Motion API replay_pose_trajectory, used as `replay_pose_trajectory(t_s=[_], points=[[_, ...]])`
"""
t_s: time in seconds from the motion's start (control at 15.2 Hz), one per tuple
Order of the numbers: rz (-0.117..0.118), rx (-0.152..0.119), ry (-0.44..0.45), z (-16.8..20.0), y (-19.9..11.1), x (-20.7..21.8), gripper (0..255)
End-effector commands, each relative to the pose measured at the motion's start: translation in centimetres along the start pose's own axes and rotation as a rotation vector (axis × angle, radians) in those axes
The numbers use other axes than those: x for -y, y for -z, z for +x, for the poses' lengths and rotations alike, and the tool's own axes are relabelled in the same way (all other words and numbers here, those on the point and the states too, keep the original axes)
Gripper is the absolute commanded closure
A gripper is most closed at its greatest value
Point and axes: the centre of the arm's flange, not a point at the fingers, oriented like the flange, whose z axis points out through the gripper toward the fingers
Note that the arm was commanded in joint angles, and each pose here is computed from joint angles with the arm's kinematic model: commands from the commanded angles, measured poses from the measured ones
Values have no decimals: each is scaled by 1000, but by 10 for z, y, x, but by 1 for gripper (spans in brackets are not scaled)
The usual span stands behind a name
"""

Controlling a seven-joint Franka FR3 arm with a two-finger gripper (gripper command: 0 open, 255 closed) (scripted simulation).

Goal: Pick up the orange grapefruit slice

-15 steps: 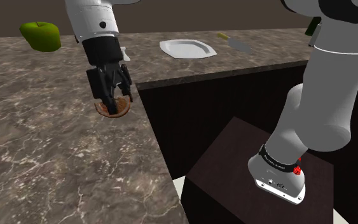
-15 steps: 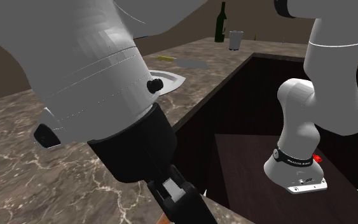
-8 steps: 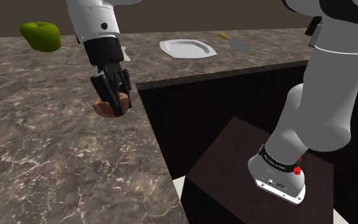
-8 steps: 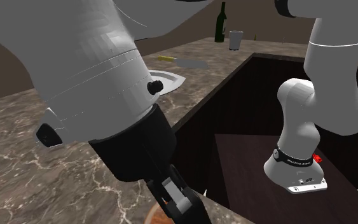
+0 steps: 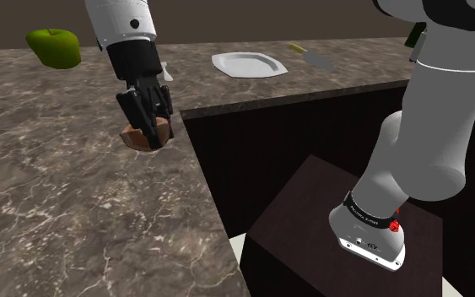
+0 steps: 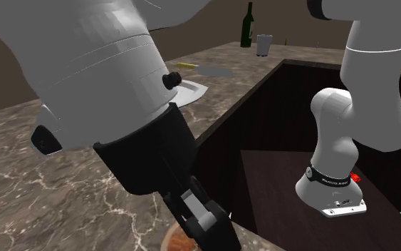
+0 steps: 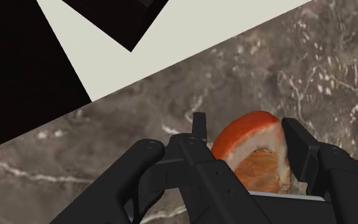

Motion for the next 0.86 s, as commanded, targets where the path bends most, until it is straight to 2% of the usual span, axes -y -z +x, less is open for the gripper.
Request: replay_pose_trajectory(t_s=[0.0,0.66,0.79], points=[[0,0,0,-3,9,4,255],[0,0,0,-18,57,22,255],[0,0,0,-18,57,22,255]])
